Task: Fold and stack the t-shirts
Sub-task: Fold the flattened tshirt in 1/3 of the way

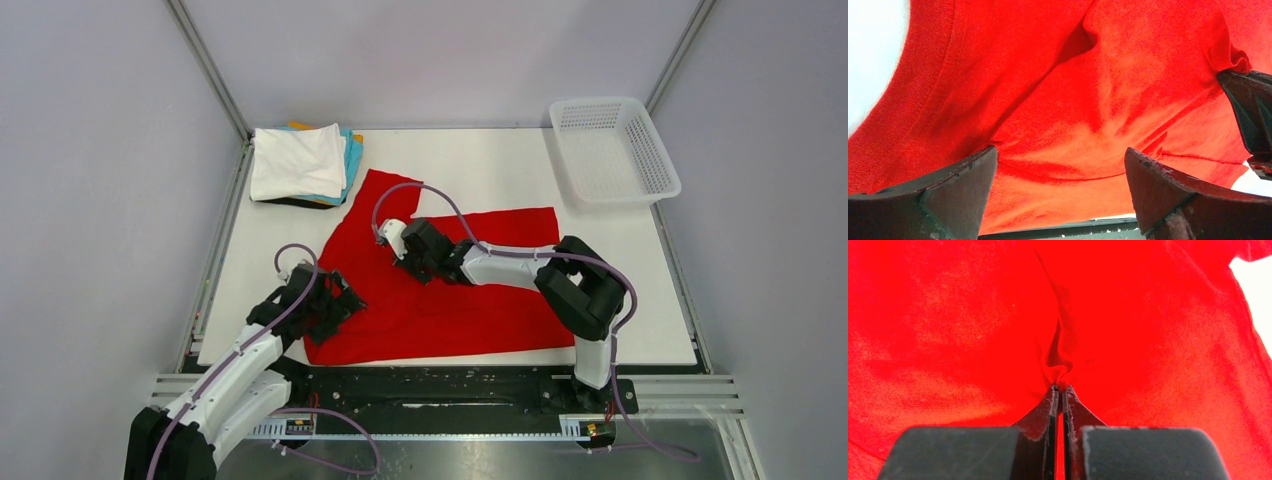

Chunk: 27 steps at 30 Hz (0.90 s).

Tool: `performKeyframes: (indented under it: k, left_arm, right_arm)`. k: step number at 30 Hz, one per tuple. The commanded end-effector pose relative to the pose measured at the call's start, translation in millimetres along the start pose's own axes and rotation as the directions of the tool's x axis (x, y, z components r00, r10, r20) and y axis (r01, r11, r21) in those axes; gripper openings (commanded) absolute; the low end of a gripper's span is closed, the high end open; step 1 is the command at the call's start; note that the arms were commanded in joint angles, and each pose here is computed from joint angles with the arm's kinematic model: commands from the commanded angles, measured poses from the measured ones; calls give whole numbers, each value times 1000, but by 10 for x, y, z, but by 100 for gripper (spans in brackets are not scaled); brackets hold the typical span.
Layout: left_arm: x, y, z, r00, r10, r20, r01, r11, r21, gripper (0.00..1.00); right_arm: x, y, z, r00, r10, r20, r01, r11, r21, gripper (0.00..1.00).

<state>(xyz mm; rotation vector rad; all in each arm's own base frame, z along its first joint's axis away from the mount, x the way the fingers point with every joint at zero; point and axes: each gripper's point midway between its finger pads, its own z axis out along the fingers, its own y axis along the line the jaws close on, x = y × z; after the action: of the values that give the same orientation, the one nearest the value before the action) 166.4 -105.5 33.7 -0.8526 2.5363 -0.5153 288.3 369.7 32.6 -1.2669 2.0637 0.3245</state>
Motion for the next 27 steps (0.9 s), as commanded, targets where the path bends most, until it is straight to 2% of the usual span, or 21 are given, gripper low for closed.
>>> performKeyframes:
  k: [1, 5, 6, 7, 8, 11, 15, 17, 19, 23, 27]
  left_arm:
    - [25, 230, -17, 1000, 2, -4, -2, 994, -113, 99]
    - [17, 217, -39, 1000, -3, 1, 3, 994, -106, 99]
    - [14, 207, -44, 1000, -4, 3, 4, 995, -101, 99]
    - [14, 202, -54, 1000, -5, 4, 6, 995, -98, 99]
    - [7, 189, -65, 1000, -7, 7, 7, 996, -93, 99]
    - [-35, 127, -117, 1000, -5, 22, 6, 997, -73, 99]
    - [-130, 6, -215, 998, 12, 55, -10, 999, -36, 99]
    - [-193, -80, -271, 997, 23, 75, -22, 1000, -13, 99]
    - [-259, -189, -328, 995, 42, 91, -43, 999, 13, 99]
    - [-352, -431, -392, 991, 89, 98, -96, 993, 71, 99]
    - [-366, -735, -356, 989, 128, 70, -138, 977, 163, 99]
  right_arm:
    - [-118, -210, -188, 988, 146, 44, -150, 982, 114, 10]
    - [-181, -407, -281, 967, 240, 85, -252, 950, 184, 41]
    - [-220, -456, -328, 953, 283, 108, -300, 935, 192, 58]
    - [-281, -510, -394, 934, 329, 141, -352, 916, 195, 86]
    - [-343, -582, -471, 915, 363, 177, -395, 897, 199, 98]
    - [-507, -817, -823, 841, 443, 312, -513, 835, 200, 100]
    - [-511, -1214, -1463, 671, 556, 490, -712, 668, 216, 99]
    - [-409, -1292, -1739, 634, 565, 528, -743, 635, 213, 99]
    - [-196, -1301, -1869, 631, 585, 509, -753, 619, 223, 100]
    - [205, -991, -1925, 643, 677, 358, -759, 626, 180, 99]
    - [674, -690, -1837, 599, 767, 229, -800, 570, 187, 99]
